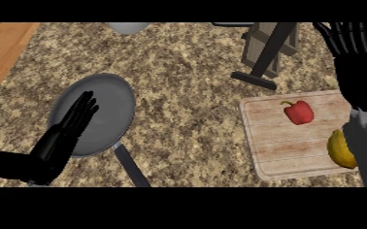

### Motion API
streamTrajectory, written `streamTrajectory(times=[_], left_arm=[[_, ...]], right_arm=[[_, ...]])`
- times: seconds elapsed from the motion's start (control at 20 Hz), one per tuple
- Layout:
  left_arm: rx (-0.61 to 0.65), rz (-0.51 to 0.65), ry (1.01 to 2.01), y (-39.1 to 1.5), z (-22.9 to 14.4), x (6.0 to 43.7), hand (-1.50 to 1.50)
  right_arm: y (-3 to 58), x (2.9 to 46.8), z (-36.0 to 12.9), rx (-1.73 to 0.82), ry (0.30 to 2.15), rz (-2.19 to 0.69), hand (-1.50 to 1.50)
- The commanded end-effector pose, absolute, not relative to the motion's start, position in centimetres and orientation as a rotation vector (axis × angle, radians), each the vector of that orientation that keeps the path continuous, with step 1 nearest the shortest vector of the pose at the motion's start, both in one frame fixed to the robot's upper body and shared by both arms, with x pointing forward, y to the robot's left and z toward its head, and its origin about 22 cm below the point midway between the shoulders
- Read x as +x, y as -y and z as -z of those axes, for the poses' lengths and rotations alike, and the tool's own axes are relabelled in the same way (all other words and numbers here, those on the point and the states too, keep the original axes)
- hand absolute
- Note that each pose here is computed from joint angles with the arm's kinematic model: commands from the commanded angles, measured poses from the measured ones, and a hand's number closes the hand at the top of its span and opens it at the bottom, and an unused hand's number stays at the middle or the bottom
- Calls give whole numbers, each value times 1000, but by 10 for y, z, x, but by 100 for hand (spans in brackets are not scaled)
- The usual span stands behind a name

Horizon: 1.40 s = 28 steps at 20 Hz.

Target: Pick the bell pepper from the cutting board and place it in the tiered basket

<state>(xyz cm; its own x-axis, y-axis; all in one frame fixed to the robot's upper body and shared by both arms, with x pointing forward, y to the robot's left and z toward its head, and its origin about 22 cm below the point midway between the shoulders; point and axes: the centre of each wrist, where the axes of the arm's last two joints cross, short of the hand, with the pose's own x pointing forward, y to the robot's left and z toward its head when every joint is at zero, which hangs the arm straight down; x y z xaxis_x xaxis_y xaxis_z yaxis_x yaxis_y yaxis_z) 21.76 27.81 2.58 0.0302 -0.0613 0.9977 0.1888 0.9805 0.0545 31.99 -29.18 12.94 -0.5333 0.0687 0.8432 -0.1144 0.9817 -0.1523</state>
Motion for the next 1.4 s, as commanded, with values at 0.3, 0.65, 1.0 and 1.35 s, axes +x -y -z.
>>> streamTrajectory(times=[0.3, 0.65, 1.0, 1.35], left_arm=[[219, 11, 1338, -291, 22, 196, 0], [235, 13, 1293, -260, 65, 208, 0], [270, 11, 1290, -266, 52, 187, 0], [266, -10, 1304, -260, 40, 197, 0]], right_arm=[[425, 287, -177, -850, 1912, -181, 150], [433, 269, -121, -608, 2026, 350, -150], [417, 221, -143, -590, 1692, -164, -150], [383, 208, -185, -799, 1407, -599, -150]])
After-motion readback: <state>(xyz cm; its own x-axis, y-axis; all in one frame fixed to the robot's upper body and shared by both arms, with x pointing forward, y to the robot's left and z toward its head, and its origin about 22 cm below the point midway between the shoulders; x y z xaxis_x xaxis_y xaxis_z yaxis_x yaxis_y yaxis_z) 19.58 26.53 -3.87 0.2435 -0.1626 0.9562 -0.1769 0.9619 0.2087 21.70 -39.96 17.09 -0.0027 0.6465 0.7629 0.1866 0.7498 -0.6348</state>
